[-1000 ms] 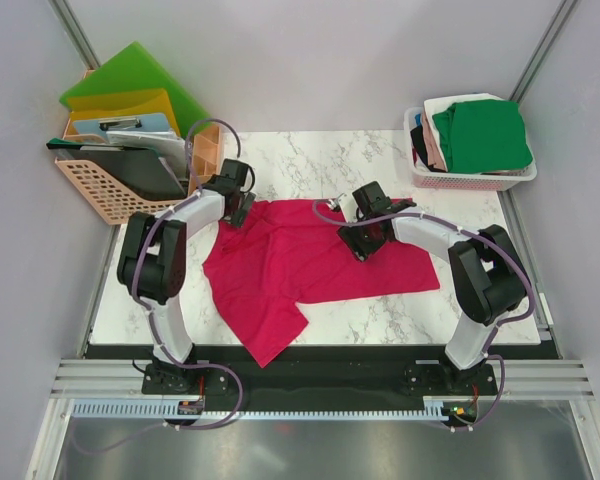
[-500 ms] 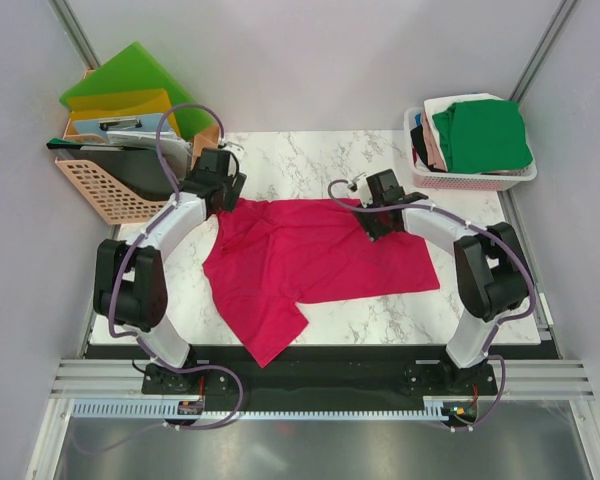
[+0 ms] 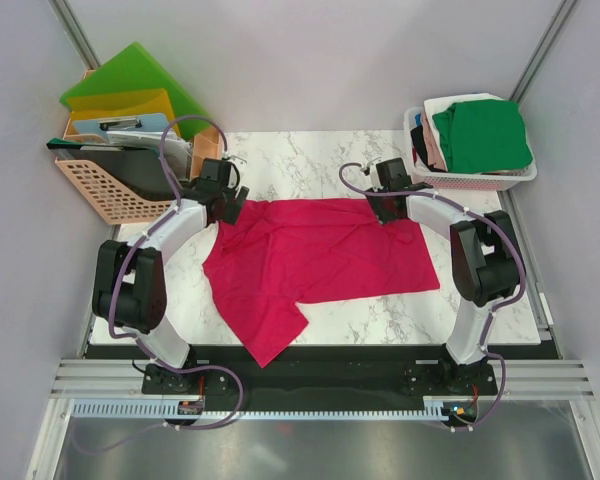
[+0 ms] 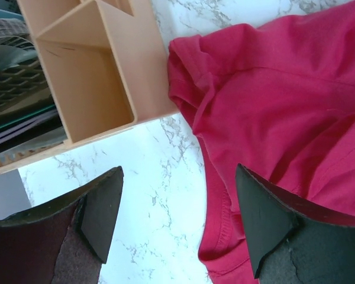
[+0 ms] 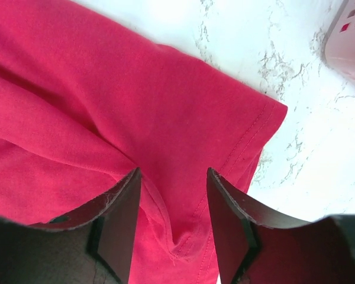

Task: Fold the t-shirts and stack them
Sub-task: Fold the flattened tshirt in 1/3 of the way

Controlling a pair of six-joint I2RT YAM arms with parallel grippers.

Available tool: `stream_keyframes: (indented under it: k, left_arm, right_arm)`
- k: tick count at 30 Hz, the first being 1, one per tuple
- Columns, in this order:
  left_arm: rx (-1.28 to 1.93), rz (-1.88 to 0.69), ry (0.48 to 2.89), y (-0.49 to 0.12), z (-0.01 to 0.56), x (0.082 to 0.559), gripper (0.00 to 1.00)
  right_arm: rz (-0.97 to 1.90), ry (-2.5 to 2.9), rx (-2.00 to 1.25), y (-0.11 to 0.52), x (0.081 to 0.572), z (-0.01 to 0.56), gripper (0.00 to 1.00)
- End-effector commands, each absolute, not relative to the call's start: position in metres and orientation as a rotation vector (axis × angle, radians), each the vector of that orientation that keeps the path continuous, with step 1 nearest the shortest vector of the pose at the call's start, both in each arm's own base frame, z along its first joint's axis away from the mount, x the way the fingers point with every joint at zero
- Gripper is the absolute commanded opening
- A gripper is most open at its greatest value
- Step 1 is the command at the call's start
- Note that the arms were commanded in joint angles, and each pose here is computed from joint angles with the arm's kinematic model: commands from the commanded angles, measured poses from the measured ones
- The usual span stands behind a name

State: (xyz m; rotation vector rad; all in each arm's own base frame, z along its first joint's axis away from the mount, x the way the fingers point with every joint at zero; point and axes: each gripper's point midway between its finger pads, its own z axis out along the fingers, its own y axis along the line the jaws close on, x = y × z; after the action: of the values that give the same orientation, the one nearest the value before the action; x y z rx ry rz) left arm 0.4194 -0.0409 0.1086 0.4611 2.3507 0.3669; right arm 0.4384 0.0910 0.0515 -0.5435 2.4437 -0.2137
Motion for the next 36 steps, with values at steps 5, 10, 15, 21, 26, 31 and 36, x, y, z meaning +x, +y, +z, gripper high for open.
stream_keyframes:
  k: [5, 10, 15, 21, 26, 31, 36]
  left_arm:
    - [0.462, 0.066, 2.450, -0.080, 0.074, 0.397, 0.82]
    - [0.480, 0.020, 2.547, -0.087, 0.038, 0.388, 0.80]
    - [0.496, -0.074, 2.585, -0.100, 0.023, 0.387, 0.80]
    - [0.496, -0.074, 2.592, -0.100, 0.021, 0.386, 0.79]
    - [0.496, -0.078, 2.579, -0.100, 0.027, 0.384, 0.79]
    - [0.499, -0.077, 2.571, -0.099, 0.030, 0.382, 0.79]
    - [0.503, -0.072, 2.563, -0.099, 0.032, 0.384, 0.79]
  right_arm:
    - [-0.182, 2.398, -0.519, 0.092, 0.430, 0.076, 0.54]
    - [-0.164, 2.384, -0.515, 0.092, 0.423, 0.093, 0.55]
    - [-0.136, 2.404, -0.527, 0.094, 0.415, 0.096, 0.54]
    - [-0.128, 2.479, -0.541, 0.090, 0.399, 0.078, 0.52]
    - [-0.118, 2.509, -0.531, 0.083, 0.384, 0.073, 0.50]
    - [-0.140, 2.529, -0.523, 0.073, 0.376, 0.074, 0.50]
    - [-0.166, 2.543, -0.529, 0.065, 0.369, 0.072, 0.50]
